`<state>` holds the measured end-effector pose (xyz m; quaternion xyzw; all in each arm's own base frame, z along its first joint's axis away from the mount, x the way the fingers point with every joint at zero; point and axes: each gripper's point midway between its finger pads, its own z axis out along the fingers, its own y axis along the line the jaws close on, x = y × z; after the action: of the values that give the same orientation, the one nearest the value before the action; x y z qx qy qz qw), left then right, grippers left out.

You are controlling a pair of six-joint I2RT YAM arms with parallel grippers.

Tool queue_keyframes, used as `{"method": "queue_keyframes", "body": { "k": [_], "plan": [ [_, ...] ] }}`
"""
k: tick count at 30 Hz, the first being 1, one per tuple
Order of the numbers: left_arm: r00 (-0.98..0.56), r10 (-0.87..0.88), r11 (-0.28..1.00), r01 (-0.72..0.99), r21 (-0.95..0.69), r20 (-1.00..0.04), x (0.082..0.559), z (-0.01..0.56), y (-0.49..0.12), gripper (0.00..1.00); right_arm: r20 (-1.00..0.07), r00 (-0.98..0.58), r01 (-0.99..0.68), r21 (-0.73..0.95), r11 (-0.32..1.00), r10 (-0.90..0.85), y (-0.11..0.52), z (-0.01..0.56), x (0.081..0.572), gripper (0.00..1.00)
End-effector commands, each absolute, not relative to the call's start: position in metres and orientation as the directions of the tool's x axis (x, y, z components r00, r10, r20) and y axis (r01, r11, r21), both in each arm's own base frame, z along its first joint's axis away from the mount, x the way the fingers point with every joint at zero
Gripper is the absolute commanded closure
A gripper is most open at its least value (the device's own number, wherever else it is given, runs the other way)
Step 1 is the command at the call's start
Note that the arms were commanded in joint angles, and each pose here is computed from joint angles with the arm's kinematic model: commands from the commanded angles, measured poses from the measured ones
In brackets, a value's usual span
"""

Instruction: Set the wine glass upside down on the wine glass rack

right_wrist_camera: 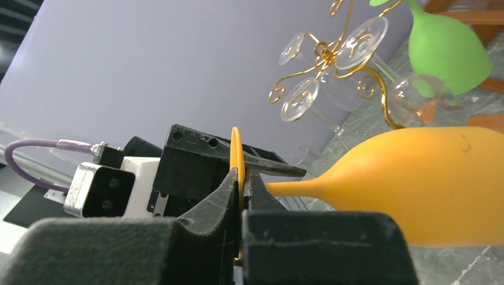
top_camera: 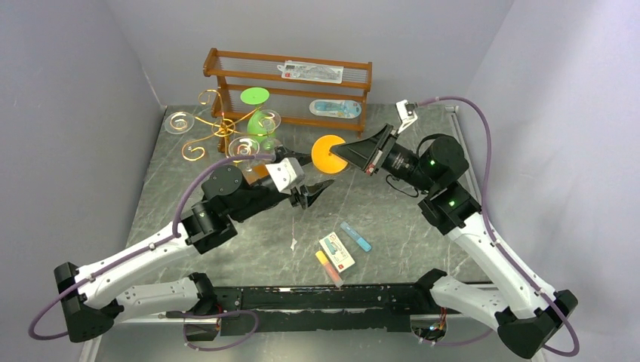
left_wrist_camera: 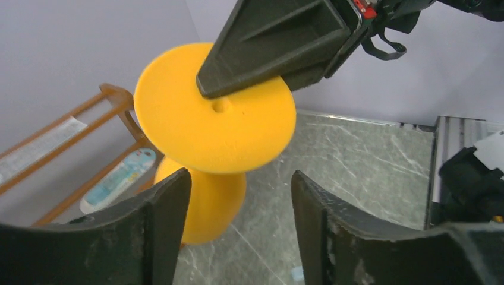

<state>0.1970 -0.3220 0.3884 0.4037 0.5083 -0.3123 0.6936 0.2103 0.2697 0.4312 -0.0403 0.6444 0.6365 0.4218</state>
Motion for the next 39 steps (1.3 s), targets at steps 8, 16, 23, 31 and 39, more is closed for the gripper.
{"method": "queue_keyframes", "body": {
  "k": [8,16,23,31,39],
  "plan": [
    [-0.217,-0.299,0.415,0.847,-0.332,-0.929,0.166,0.406,-0.307,0.16,-0.618,-0.576,-0.594,0.766,0.246,0.535,0.259,0.42,0.22,1.0],
    [-0.444,-0.405,0.357,0.728,-0.585,-0.799,0.167,0.418,-0.315,0.15,-0.692,-0.523,-0.712,0.676,0.192,0.498,0.258,0.426,0.196,1.0],
    [-0.541,-0.414,0.294,0.681,-0.67,-0.732,0.173,0.42,-0.328,0.35,-0.728,-0.492,-0.765,0.623,0.163,0.478,0.255,0.433,0.18,1.0],
    [-0.556,-0.441,0.189,0.71,-0.679,-0.705,0.165,0.438,-0.325,0.79,-0.74,-0.486,-0.772,0.613,0.168,0.464,0.256,0.43,0.179,1.0],
    [-0.539,-0.423,0.174,0.741,-0.649,-0.728,0.166,0.451,-0.321,0.95,-0.746,-0.468,-0.773,0.605,0.188,0.474,0.253,0.43,0.181,0.87]
  ]
}}
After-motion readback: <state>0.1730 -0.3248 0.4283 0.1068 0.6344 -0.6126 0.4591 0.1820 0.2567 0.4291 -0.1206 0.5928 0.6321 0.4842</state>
